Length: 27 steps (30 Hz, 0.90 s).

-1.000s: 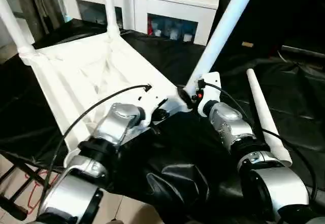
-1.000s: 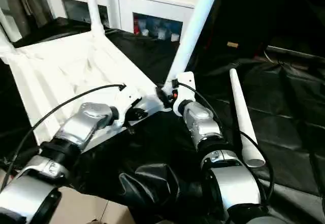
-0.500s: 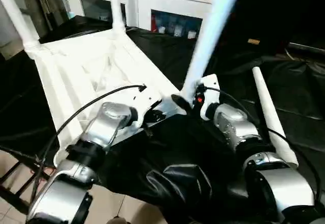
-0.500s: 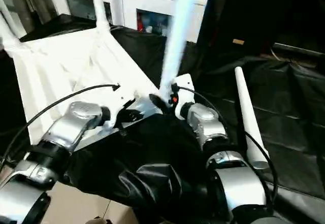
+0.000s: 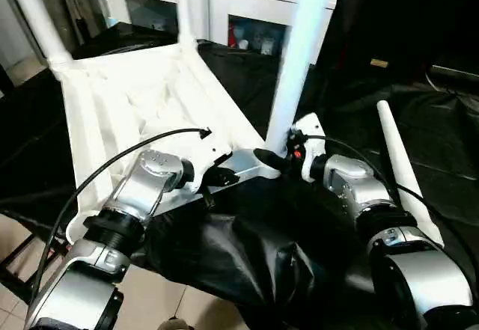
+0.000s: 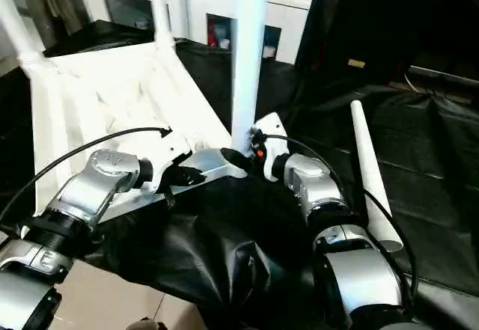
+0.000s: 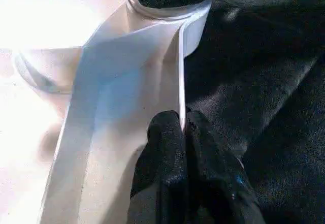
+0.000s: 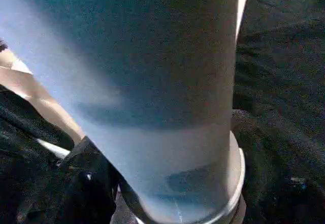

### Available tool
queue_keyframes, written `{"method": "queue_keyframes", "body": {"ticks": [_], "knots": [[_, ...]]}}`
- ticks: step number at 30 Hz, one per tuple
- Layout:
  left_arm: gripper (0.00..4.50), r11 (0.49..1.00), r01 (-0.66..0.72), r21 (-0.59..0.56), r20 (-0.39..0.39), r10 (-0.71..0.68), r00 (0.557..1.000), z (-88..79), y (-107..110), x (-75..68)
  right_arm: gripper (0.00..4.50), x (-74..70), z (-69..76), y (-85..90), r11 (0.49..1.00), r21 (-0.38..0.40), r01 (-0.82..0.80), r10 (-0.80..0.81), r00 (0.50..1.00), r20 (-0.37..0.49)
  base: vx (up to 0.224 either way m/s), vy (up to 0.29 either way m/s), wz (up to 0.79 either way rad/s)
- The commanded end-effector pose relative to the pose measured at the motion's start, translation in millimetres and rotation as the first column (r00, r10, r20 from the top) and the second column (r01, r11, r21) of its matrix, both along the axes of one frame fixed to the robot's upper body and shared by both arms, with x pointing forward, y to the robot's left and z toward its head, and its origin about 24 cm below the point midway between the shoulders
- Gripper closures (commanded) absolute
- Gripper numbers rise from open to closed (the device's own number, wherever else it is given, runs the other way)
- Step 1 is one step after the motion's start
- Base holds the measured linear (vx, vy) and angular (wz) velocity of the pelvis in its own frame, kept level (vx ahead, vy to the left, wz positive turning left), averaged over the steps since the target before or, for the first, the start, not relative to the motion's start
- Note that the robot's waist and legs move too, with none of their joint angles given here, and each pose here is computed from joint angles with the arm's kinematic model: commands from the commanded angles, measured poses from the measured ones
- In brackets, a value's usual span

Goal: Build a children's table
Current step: Rotate leg to tighten

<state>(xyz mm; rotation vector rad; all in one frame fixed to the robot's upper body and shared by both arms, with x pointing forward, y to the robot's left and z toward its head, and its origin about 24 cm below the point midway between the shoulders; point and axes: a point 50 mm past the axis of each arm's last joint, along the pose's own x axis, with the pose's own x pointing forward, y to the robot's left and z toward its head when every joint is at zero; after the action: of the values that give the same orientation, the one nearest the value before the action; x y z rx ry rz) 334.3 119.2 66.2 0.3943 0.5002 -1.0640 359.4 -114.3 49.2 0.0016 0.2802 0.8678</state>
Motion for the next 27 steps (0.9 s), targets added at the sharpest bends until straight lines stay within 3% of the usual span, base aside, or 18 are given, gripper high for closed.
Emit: {"method": "queue_keyframes", "body": {"ticks": [1, 7, 12, 16, 24, 27], "knots": [[4.50, 0.995, 0.091, -0.052, 0.061, -0.088, 0.994, 14.9, -17, -1.0, 1.77, -9.0, -10.2, 11.6, 0.996, -0.002, -0.087, 0.087, 0.995, -0.047, 0.000, 0.000, 0.00], [4.50, 0.987, 0.153, -0.053, 0.037, -0.151, 0.988, 13.9, -14, -7.2, 1.78, -14.1, -14.6, 12.0, 0.991, 0.005, -0.136, 0.136, 0.988, -0.070, 0.000, 0.000, 0.00], [4.50, 0.945, 0.313, -0.090, 0.016, -0.313, 0.950, 16.7, -11, -20.4, 1.78, -23.3, -23.5, 5.3, 0.977, 0.034, -0.212, 0.215, 0.968, -0.131, 0.000, 0.000, 0.00], [4.50, 0.918, 0.386, -0.092, -0.015, -0.389, 0.921, 16.8, -4, -26.2, 1.78, -36.0, -32.0, -1.4, 0.947, 0.067, -0.314, 0.322, 0.930, -0.178, 0.000, 0.000, 0.00], [4.50, 0.879, 0.468, -0.086, -0.064, -0.474, 0.878, 15.3, 5, -33.8, 1.78, -56.3, -48.3, -9.1, 0.891, 0.045, -0.452, 0.448, 0.857, -0.255, 0.000, 0.000, 0.00], [4.50, 0.877, 0.475, -0.073, -0.069, -0.479, 0.875, 14.2, 7, -34.3, 1.78, -59.0, -51.3, -9.6, 0.888, 0.047, -0.458, 0.453, 0.851, -0.266, 0.000, 0.000, 0.00]]}}
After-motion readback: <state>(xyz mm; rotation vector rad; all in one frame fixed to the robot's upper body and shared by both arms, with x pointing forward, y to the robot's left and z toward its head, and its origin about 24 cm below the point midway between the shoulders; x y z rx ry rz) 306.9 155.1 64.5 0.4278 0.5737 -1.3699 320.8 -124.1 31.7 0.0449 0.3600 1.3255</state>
